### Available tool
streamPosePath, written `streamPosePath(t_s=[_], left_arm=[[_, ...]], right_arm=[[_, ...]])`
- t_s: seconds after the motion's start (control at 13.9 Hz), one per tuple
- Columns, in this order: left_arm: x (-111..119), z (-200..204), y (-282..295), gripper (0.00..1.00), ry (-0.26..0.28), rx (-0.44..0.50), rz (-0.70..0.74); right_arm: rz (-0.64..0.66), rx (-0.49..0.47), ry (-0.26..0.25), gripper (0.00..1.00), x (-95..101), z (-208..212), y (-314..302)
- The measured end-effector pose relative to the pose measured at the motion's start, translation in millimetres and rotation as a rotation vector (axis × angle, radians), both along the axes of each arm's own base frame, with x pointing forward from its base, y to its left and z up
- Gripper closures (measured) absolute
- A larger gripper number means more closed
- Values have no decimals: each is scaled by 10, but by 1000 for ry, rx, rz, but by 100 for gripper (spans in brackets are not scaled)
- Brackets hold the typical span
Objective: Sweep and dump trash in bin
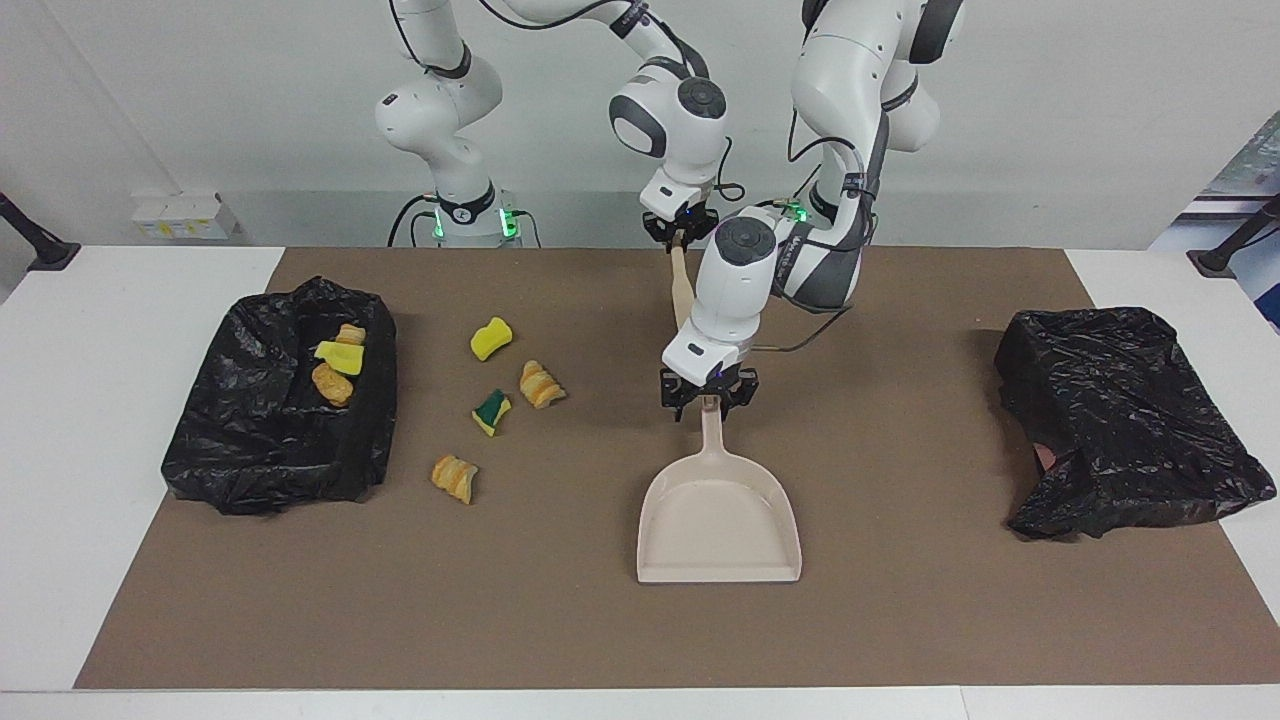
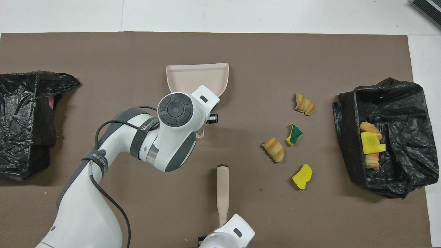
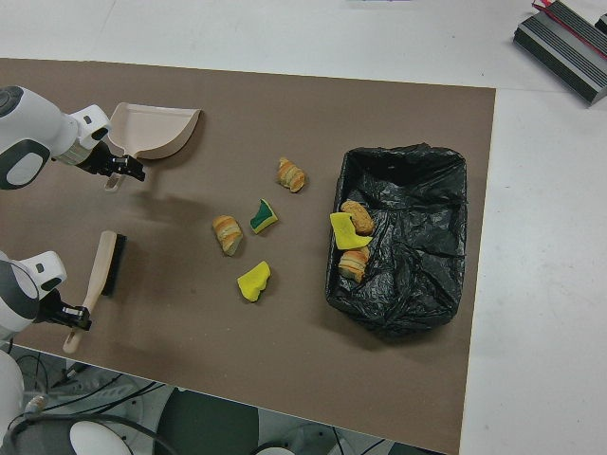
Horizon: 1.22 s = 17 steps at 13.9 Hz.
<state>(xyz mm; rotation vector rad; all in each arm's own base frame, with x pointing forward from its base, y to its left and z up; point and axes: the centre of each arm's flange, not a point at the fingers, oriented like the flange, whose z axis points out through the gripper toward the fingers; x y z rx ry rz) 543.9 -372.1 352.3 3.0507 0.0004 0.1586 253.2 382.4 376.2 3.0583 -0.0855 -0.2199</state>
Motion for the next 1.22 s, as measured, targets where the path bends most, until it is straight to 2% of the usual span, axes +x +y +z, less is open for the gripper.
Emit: streamPosePath(t_s=[0.22,0.36,0.58,0.79,1.01,1.22], left_arm=[[109,141,131,69,-21,0,7],[172,318,280,69,-17,16,-22],[189,535,552,69,26,58,-143],[251,717,941,69,64,85,-291],[360,922,1462,69,76,97,-471],[407,1051,1853,69,92,98,-564]], right_arm=[[-95,-70,19,74,130,178,-510],[-183,-133,18,74,237,290,-829],[-325,-217,40,74,345,252,-1218],[-433,-267,90,74,455,27,-1657],[-492,-296,123,74,377,-154,-2003],[-473,-256,124,74,364,-173,-2141]])
